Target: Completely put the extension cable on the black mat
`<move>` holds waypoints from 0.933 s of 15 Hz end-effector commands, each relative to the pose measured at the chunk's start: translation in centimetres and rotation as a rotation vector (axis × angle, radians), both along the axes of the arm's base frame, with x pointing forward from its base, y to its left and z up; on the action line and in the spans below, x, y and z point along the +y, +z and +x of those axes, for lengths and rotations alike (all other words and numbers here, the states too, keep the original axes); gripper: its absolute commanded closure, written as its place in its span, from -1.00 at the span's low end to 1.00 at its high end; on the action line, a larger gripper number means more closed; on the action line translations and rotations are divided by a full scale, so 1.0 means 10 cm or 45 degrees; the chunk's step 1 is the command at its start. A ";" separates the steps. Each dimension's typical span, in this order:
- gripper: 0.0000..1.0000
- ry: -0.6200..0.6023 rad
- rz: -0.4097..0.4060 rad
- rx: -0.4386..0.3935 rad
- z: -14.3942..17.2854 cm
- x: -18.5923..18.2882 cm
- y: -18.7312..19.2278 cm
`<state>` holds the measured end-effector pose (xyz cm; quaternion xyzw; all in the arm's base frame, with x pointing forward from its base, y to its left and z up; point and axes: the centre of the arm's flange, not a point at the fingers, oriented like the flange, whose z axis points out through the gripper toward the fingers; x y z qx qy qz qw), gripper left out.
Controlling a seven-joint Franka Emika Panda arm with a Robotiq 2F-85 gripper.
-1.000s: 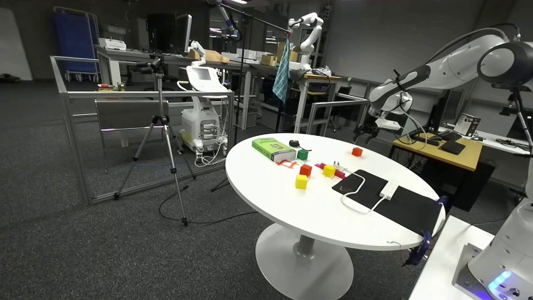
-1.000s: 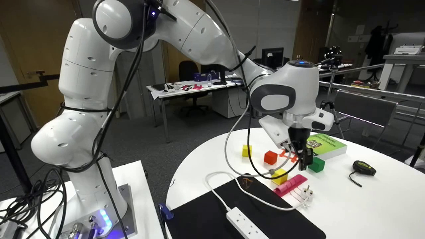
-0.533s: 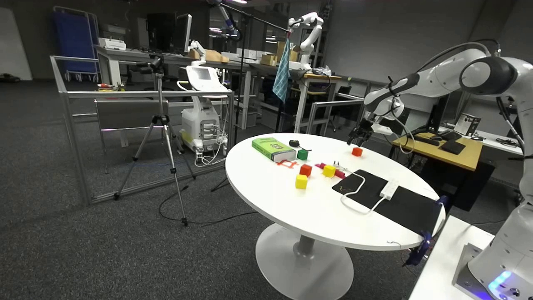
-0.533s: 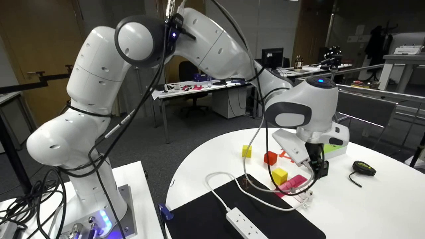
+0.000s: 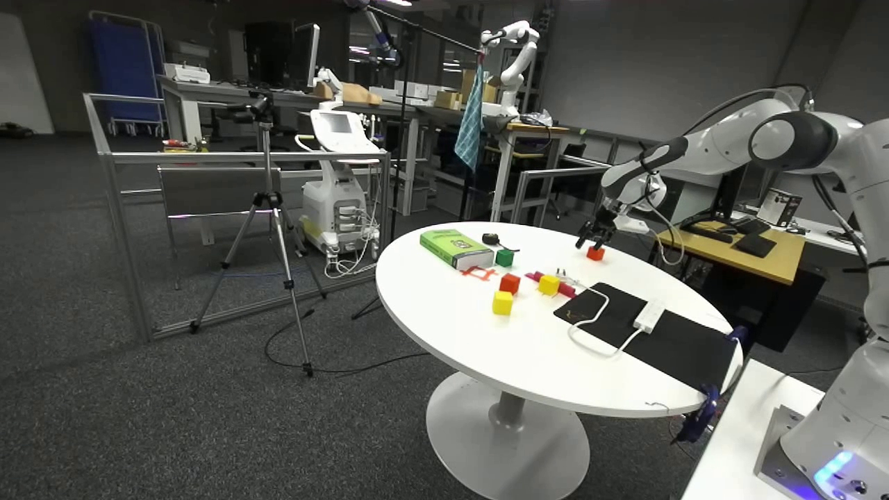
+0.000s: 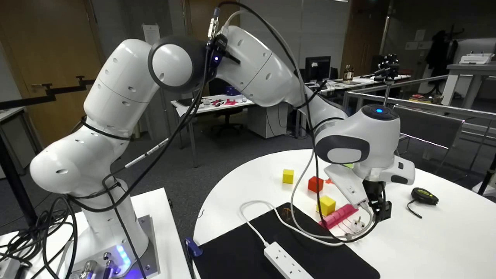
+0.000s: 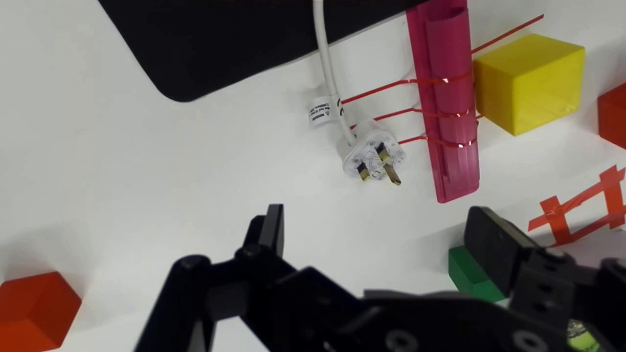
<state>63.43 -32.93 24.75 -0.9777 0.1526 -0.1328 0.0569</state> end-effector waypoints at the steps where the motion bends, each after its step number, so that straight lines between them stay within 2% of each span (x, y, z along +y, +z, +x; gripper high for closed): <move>1: -1.00 -0.002 -0.001 0.000 0.00 -0.01 0.00; 4: -1.00 0.067 -0.038 -0.047 -0.06 0.03 0.01; 14: -1.00 0.302 -0.243 -0.049 -0.17 0.19 -0.91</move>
